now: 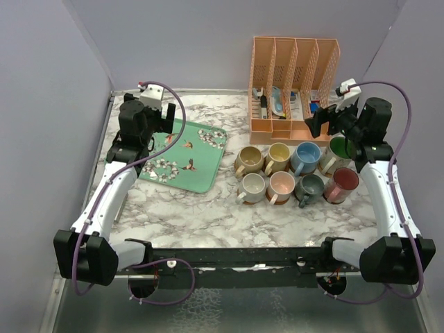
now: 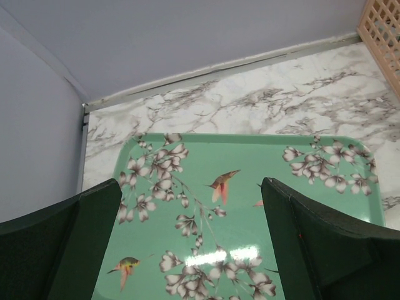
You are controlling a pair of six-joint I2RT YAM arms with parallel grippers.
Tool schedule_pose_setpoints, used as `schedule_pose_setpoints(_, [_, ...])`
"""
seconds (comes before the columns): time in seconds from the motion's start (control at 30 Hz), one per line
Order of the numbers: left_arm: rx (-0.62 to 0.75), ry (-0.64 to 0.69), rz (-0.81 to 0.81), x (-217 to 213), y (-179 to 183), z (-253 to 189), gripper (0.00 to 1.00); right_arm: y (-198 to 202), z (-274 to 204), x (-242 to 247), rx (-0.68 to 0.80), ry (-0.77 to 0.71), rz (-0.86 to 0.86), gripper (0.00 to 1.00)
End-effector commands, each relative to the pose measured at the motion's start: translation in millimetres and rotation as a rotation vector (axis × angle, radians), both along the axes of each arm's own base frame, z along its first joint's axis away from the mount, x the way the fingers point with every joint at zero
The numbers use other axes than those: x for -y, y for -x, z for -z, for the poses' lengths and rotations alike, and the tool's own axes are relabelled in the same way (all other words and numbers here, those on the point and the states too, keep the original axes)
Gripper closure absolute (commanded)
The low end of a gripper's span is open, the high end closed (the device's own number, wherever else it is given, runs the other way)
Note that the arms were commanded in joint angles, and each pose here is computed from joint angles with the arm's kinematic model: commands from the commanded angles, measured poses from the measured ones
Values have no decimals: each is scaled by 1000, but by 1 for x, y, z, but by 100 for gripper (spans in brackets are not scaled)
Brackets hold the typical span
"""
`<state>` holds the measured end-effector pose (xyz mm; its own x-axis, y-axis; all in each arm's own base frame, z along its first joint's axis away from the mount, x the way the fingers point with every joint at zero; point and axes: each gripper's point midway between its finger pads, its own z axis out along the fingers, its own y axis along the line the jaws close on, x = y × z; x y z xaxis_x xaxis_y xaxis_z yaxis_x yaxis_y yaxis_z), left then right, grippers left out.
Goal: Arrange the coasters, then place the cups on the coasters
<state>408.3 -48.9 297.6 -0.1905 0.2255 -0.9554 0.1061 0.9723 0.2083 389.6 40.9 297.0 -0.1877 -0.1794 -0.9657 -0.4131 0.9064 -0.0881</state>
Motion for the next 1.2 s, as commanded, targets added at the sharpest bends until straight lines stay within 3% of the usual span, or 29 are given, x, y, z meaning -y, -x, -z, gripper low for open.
schedule_pose_setpoints(0.0, [18,103,139,21,7,-7,1,7,-22,-8,76,19,-52,0])
schedule_pose_setpoints(0.83, [162,55,95,1,48,-43,1,45,-46,12,180,128,49,0])
schedule_pose_setpoints(1.17, [156,65,140,7,57,-37,1,52,-46,17,202,143,73,1])
